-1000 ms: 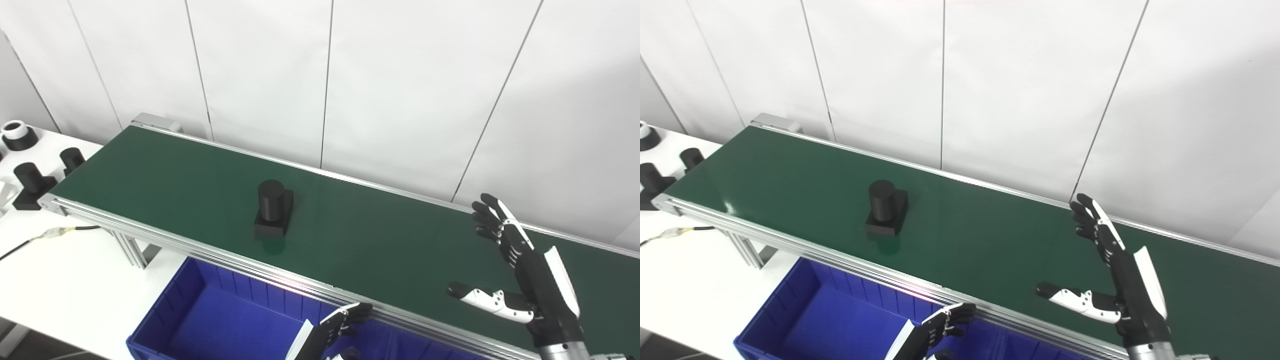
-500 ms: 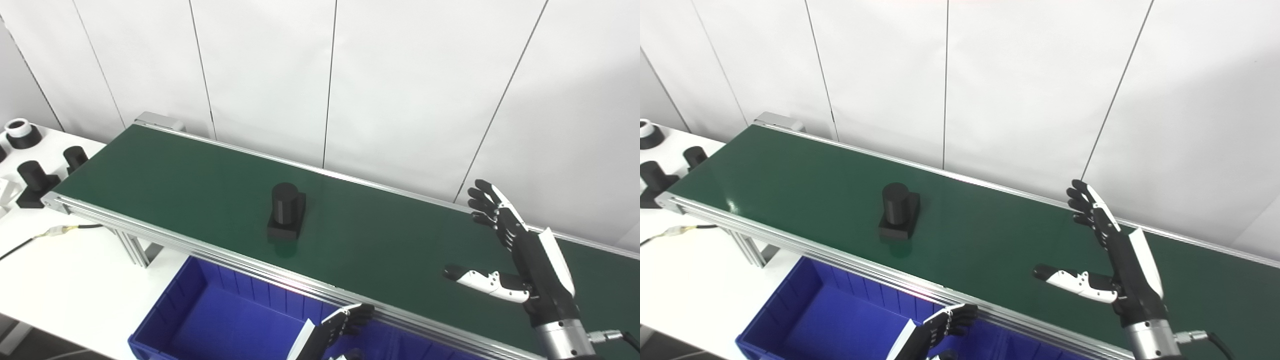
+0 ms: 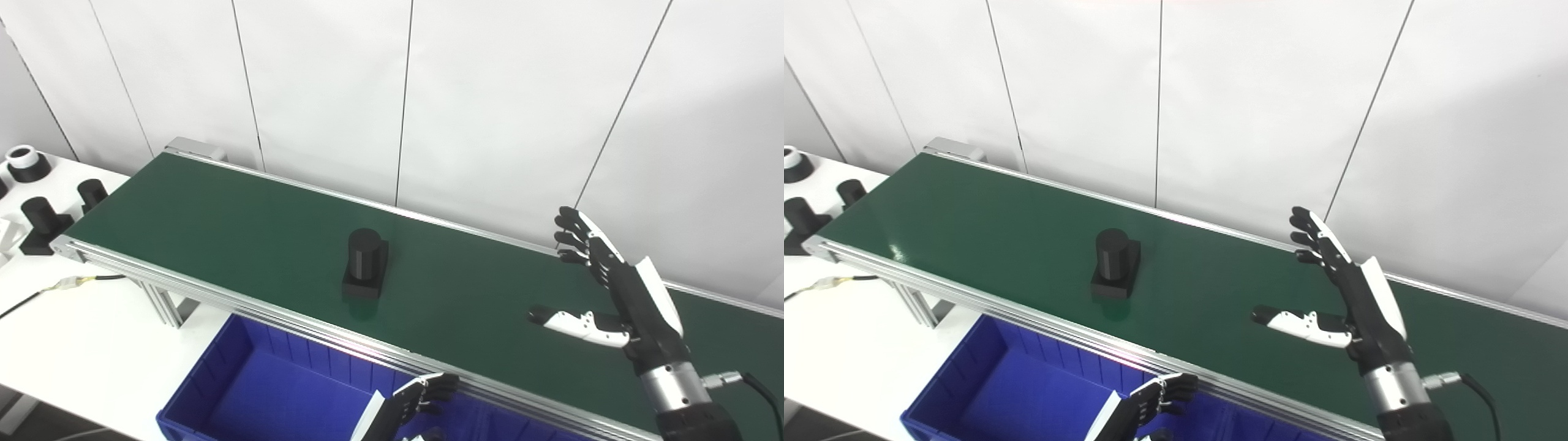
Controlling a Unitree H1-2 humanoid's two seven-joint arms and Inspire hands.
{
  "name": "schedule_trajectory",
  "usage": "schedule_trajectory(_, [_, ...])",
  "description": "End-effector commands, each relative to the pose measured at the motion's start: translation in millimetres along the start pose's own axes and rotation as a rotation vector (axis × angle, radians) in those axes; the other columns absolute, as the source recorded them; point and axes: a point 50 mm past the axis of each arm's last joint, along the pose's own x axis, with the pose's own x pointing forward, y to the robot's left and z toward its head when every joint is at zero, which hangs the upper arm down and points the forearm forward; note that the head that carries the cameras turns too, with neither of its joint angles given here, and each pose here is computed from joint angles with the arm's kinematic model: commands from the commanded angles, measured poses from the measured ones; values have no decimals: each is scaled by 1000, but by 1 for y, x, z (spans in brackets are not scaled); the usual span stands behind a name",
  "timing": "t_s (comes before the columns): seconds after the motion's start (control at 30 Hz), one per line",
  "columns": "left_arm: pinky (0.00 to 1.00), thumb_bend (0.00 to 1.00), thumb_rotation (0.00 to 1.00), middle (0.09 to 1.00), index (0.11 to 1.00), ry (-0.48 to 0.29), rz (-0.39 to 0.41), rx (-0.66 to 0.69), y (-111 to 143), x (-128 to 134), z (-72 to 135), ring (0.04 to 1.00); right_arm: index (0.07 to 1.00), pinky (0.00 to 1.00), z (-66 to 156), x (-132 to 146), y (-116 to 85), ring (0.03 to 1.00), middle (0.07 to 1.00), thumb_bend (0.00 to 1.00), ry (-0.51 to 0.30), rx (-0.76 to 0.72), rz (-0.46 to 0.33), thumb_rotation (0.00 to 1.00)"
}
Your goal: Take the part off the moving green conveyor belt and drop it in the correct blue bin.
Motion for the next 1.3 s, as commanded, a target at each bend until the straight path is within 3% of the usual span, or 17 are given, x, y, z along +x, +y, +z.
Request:
schedule_trajectory(0.0, [714, 880, 860, 792, 780, -79, 8, -46, -8, 4, 14, 764, 944, 782, 16, 17, -2, 884, 922, 819, -34, -6, -5, 426])
schedule_trajectory(0.27, [707, 872, 900, 792, 784, -85, 21, -49, 1, -1, 19, 771, 937, 771, 30, 42, 14, 870, 900, 849, -2, -69, 5, 480])
schedule_trajectory(0.53, [711, 886, 953, 793, 800, -103, 24, -30, 9, -5, 27, 768, 939, 873, 38, 61, 28, 881, 896, 832, -2, -64, 14, 455])
schedule_trajectory(0.9, [735, 851, 928, 788, 804, -99, 31, -37, 29, -18, 37, 772, 937, 689, 31, 84, 50, 815, 889, 843, 51, -93, 25, 441])
schedule_trajectory(1.27, [730, 830, 927, 789, 798, -107, 10, 5, 49, -27, 44, 769, 933, 685, 29, 108, 77, 816, 890, 875, 116, -122, 57, 451])
